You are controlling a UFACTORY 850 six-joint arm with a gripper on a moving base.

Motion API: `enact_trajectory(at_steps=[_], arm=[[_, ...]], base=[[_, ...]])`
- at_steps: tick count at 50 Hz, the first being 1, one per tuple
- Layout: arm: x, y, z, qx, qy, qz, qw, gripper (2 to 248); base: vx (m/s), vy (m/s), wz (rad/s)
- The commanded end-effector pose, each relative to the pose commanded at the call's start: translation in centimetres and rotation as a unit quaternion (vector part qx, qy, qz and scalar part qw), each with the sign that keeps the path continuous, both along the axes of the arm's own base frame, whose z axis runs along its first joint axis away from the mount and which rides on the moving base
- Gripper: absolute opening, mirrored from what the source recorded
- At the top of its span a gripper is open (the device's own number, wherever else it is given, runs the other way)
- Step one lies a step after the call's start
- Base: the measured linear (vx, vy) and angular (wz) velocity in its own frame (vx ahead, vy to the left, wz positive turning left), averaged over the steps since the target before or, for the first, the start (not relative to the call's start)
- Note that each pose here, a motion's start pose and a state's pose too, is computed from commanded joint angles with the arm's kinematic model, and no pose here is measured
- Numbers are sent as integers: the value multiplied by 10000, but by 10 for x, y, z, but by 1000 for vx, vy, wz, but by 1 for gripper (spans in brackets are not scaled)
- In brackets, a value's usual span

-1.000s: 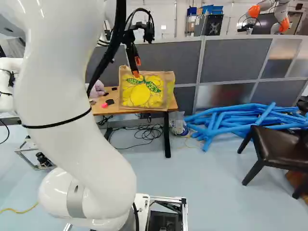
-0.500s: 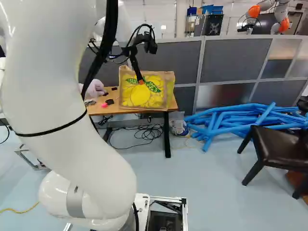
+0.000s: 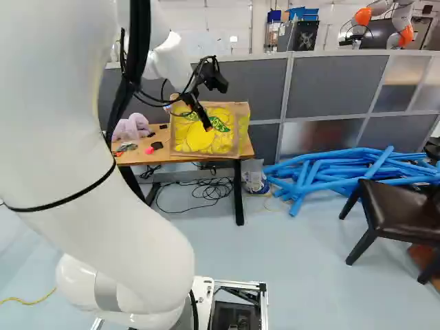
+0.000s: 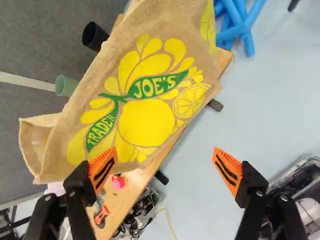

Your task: Pick up the bag on the ground and place it on the table

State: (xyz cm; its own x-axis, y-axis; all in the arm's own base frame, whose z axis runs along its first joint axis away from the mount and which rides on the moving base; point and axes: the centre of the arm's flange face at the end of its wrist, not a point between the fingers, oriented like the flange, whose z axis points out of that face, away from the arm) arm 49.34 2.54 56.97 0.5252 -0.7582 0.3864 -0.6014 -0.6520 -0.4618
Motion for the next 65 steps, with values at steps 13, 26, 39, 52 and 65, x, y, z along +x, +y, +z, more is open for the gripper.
enact_trajectory(at_steps=[13,26,39,52,65], arm=[[-23,-4,-36,-370,-458,545,9968,247],[-50,-8,-70,-798,-915,1028,9873,247],[-78,-12,-100,-1234,-1319,1410,9734,247],[-107,-15,-126,-1672,-1672,1714,9564,247],[-133,-18,-147,-2075,-1959,1938,9386,247]], base=[[0,0,0],[0,0,0],[0,0,0],[0,0,0],[0,0,0]])
